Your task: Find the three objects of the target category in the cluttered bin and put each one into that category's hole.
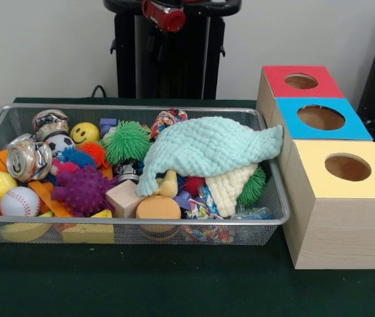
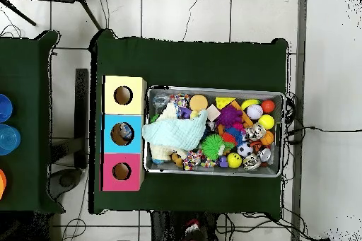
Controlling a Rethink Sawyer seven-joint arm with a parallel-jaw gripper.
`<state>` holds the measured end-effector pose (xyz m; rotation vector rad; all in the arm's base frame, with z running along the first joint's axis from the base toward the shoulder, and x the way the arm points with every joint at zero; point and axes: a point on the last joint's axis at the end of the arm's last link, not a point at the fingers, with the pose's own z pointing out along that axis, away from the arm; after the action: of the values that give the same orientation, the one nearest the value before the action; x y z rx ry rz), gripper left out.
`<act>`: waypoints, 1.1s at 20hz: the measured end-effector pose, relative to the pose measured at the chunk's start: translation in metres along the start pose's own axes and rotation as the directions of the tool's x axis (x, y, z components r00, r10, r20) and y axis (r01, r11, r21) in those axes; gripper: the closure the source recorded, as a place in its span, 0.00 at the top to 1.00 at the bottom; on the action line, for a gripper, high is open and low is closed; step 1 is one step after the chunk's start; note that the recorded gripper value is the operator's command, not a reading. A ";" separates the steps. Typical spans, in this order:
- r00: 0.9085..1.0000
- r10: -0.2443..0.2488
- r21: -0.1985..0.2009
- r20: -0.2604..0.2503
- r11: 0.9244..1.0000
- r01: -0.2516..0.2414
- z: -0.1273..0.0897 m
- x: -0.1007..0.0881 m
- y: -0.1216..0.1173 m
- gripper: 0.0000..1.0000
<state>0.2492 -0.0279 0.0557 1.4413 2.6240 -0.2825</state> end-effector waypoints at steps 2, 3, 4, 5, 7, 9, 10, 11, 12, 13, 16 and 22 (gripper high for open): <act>1.000 -0.004 -0.004 0.001 1.000 0.004 0.002 -0.002 0.000 1.00; 1.000 -0.007 -0.005 0.001 1.000 0.007 0.003 -0.003 -0.001 1.00; 1.000 -0.009 -0.006 0.002 1.000 0.009 0.004 -0.004 -0.001 1.00; 1.000 -0.010 -0.008 0.003 1.000 0.010 0.005 -0.006 -0.001 1.00; 1.000 -0.013 -0.011 0.011 1.000 0.013 0.007 -0.009 0.000 1.00; 1.000 -0.014 -0.011 0.014 1.000 0.014 0.008 -0.011 0.000 1.00; 1.000 -0.014 -0.011 0.015 1.000 0.014 0.008 -0.012 0.001 1.00; 1.000 -0.014 -0.012 0.017 1.000 0.014 0.009 -0.013 0.001 1.00; 1.000 -0.014 -0.013 0.018 1.000 0.014 0.009 -0.013 0.001 1.00; 1.000 -0.014 -0.013 0.019 1.000 0.015 0.009 -0.014 0.002 1.00; 1.000 -0.017 -0.014 0.020 1.000 0.017 0.009 -0.013 0.002 1.00; 1.000 -0.021 -0.016 0.022 1.000 0.022 0.008 -0.013 0.003 1.00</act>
<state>0.2589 -0.0385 0.0498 1.3981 2.6202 -0.2770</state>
